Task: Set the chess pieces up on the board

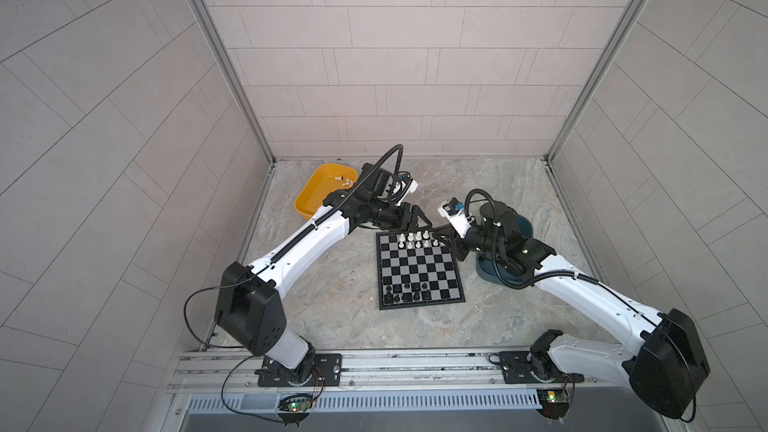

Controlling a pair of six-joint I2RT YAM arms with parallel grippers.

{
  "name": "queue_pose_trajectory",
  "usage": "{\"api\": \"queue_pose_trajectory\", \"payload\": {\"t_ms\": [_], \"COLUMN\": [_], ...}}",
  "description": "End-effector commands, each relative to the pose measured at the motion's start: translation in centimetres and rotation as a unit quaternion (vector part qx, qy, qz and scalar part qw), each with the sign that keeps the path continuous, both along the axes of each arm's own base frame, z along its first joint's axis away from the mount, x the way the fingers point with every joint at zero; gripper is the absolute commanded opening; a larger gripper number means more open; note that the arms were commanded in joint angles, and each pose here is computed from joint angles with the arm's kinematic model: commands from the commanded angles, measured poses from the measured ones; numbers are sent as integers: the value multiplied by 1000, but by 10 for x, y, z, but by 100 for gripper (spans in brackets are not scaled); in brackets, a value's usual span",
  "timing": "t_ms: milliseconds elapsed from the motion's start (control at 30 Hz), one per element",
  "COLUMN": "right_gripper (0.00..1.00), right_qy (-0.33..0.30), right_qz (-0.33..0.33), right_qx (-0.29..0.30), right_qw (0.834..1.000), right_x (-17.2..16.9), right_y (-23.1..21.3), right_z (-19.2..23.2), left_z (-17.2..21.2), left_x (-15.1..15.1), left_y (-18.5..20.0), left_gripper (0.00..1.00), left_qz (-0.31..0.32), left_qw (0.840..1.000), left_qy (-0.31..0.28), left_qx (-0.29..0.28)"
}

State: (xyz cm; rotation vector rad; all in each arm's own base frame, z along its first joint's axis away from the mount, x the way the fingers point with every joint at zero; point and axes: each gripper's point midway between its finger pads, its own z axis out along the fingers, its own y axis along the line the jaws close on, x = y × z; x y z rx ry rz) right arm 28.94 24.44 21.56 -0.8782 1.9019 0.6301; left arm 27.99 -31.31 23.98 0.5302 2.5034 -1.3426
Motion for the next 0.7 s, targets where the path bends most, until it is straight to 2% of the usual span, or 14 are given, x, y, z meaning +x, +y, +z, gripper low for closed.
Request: {"api": "queue_pose_trajectory", "payload": {"t_ms": [0,400,567,667], "right_gripper": [9,9,9,9], "right_qy": [-37,-47,-48,-53], "right_qz": [27,28,23,20], "right_qx": [6,19,18,20], "right_qw": [999,998,998,998], "right_x": [-5,-8,-7,-6], "right_y": [5,5,4,3], "right_z": [13,18,18,21], "left_z": [12,-4,-8,-12], "left_x": [-7,-1,-1,-4], "left_y": [-12,-26,-28,-28], "left_gripper": [60,43,29,27], "left_qz": [-29,-36,-37,-37], "left_qw": [999,999,999,998], "left_qy": [2,25,36,46], "left_qx": [-17,-1,1,2]}}
